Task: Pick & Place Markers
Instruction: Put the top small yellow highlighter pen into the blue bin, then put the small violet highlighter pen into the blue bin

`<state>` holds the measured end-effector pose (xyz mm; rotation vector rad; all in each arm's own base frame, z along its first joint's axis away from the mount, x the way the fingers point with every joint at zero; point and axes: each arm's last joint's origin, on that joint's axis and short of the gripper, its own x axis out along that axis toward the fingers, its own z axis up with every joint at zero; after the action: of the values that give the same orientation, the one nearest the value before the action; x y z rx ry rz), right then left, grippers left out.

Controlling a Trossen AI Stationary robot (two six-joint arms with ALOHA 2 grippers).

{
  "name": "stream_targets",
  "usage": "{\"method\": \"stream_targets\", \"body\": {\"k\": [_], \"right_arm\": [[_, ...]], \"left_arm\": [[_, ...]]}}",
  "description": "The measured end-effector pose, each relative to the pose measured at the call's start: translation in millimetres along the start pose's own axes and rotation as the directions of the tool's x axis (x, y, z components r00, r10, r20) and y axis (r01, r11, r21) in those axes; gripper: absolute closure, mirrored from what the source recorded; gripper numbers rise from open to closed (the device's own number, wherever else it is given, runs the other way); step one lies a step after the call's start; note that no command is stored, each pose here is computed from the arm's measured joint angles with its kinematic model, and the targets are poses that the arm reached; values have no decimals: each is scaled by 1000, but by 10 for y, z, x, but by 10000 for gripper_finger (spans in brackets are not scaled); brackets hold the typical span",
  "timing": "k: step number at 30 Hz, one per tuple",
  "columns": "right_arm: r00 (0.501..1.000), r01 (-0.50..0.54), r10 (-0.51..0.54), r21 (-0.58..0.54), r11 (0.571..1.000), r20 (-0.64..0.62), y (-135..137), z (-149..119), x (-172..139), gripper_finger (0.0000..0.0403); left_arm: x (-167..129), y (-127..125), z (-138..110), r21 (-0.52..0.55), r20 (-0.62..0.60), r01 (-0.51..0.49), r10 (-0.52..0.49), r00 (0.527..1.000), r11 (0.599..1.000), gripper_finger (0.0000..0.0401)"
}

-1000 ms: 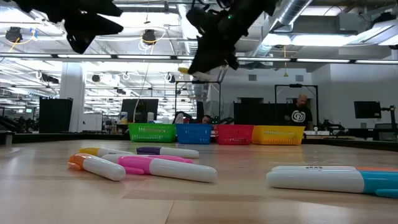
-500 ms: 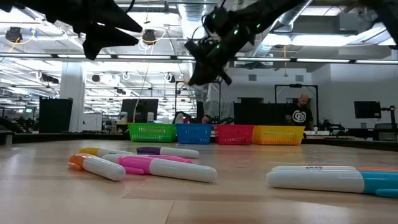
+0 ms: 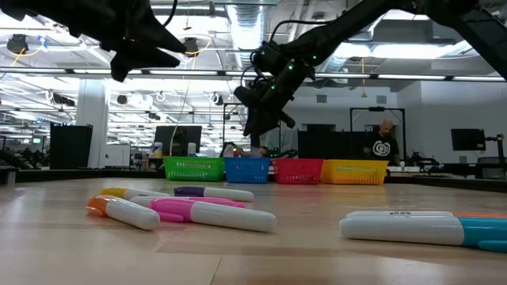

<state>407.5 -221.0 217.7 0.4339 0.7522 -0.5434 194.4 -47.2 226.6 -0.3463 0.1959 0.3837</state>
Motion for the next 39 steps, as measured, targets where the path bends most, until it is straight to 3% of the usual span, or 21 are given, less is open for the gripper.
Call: {"method": "stream_targets", "body": {"k": [8, 11, 16, 21, 24, 29, 33, 36, 39], "right_arm": [[999, -4, 4, -14, 1000, -32, 48, -35, -26, 253], [999, -16, 15, -25, 1000, -42, 148, -18, -208, 250], [998, -57, 57, -155, 986, -5, 462, 41, -798, 263], [984, -72, 114, -276, 959, 139, 843, 66, -1585, 273], [968, -99, 172, -348, 932, 184, 1030, -30, -2016, 275], [934, -186, 302, -464, 866, 189, 1243, -337, -2592, 273], [915, -247, 376, -528, 812, 149, 1330, -651, -2808, 274], [904, -282, 409, -544, 790, 125, 1371, -858, -2858, 275], [911, -292, 398, -519, 804, 104, 1400, -1042, -2781, 274]], "left_arm": [[5, 7, -5, 0, -4, 1, -1, 1000, 1000, 252], [5, -4, -12, 2, -28, 44, -44, 999, 999, 252], [34, 14, -12, -6, -83, 120, -120, 989, 993, 252], [100, 92, -8, -20, -184, 229, -229, 956, 973, 252], [169, 130, -55, 31, -257, 280, -263, 930, 960, 252], [466, 266, -275, 83, -425, 288, -228, 876, 954, 252], [701, 203, -390, 135, -543, 439, -304, 783, 888, 252], [801, 125, -346, 233, -546, 533, -344, 764, 813, 252], [844, 98, -290, 370, -532, 585, -352, 770, 722, 252]]}}
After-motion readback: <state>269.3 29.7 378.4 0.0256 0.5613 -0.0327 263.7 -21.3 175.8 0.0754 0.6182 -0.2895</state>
